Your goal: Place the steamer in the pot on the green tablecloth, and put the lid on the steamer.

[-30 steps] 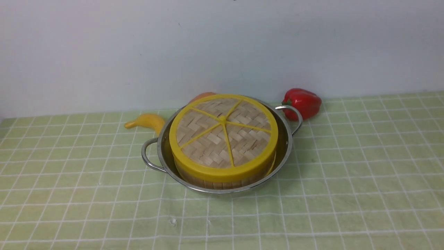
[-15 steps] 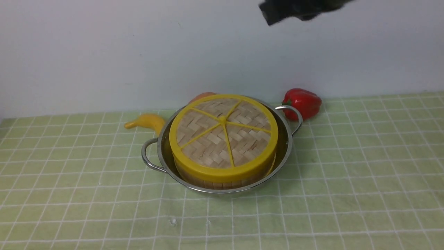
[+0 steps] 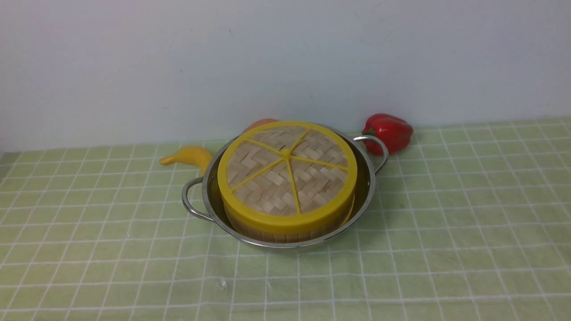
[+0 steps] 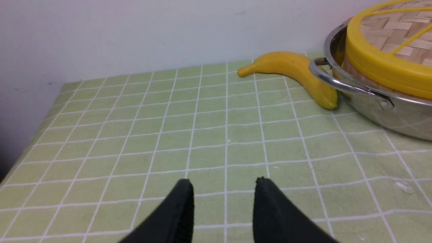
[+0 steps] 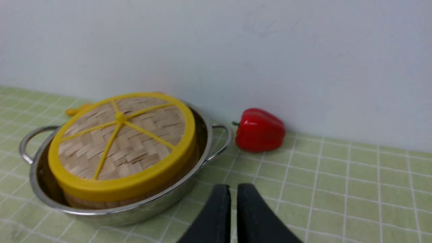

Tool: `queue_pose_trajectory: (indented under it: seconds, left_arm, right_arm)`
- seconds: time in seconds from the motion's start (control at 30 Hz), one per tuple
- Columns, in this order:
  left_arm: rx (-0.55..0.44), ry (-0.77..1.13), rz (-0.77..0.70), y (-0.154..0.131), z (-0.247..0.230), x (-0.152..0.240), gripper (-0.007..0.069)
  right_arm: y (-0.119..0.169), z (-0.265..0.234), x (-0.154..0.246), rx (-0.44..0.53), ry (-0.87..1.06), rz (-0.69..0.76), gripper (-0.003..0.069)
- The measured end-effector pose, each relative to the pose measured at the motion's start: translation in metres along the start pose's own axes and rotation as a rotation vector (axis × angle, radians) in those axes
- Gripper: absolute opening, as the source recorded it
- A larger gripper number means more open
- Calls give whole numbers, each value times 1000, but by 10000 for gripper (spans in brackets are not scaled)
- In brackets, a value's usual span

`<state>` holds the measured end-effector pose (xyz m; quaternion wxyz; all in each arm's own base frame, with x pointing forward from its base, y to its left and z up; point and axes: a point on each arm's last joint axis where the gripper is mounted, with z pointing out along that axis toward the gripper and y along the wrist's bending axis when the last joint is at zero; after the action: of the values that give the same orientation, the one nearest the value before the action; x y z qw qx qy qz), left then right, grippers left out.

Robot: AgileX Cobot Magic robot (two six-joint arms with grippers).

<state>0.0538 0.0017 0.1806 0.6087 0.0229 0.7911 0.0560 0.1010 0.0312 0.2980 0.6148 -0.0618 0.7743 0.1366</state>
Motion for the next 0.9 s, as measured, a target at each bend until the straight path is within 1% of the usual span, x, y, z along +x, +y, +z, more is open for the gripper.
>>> queue_pose_trajectory:
  seconds: [0.03,0.1,0.3,0.47,0.67,0.9]
  left_arm:
    - [0,0,0,0,0,0,243]
    - [0,0,0,0,0,0,243]
    - [0,0,0,0,0,0,243]
    - [0,0,0,0,0,0,243]
    - [0,0,0,0,0,0,243]
    - [0,0,0,0,0,0,243]
  right_arm:
    - [0,-2,-2,-3,-20,0,54]
    - [-11,-10,36,45,-105,12,60]
    - [-21,-21,89,84,-221,64,71]
    - [-21,-28,98,83,-236,78,83]
    - [-23,-27,114,113,-74,110,104]
    - [-24,-26,116,116,-55,136,121]
